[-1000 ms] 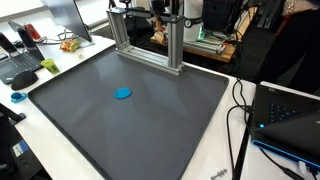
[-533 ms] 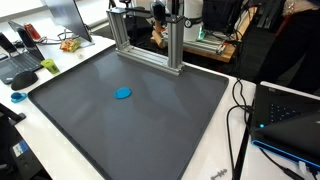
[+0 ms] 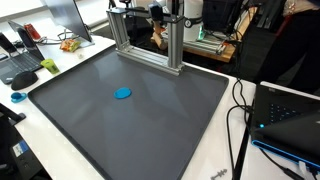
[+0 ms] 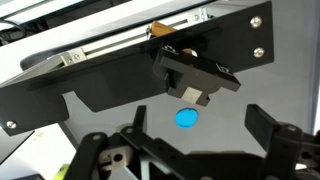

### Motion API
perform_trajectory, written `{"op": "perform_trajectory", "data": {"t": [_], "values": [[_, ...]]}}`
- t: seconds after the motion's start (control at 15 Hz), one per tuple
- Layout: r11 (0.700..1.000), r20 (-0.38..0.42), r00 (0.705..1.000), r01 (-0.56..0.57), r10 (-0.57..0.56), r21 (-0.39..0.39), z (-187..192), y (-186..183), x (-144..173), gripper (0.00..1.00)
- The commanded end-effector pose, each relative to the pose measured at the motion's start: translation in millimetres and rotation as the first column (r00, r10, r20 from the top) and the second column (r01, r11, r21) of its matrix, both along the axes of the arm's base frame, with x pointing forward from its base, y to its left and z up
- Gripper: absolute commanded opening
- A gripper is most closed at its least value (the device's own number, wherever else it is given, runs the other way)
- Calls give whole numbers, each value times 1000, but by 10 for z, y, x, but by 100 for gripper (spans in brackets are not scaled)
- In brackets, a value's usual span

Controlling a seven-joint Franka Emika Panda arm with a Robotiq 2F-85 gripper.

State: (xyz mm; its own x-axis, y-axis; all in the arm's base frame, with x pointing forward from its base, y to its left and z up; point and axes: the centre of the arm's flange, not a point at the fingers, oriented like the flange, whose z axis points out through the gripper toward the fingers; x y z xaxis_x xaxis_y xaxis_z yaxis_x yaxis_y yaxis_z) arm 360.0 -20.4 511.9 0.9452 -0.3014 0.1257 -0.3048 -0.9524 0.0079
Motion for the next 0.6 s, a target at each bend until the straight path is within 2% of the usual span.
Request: {"op": "perform_trajectory", "data": {"t": [0.0,0.13,0.2,0.53], "values": [[1000,59,998,-23,24,-16,-75,150,333,100],[998,125,991,-35,41,-53,-132,301,519,100],[997,119,991,-63,68,-50,-162,369,589,100],[988,3,989,-147,148,-44,-386,593,807,100]]}}
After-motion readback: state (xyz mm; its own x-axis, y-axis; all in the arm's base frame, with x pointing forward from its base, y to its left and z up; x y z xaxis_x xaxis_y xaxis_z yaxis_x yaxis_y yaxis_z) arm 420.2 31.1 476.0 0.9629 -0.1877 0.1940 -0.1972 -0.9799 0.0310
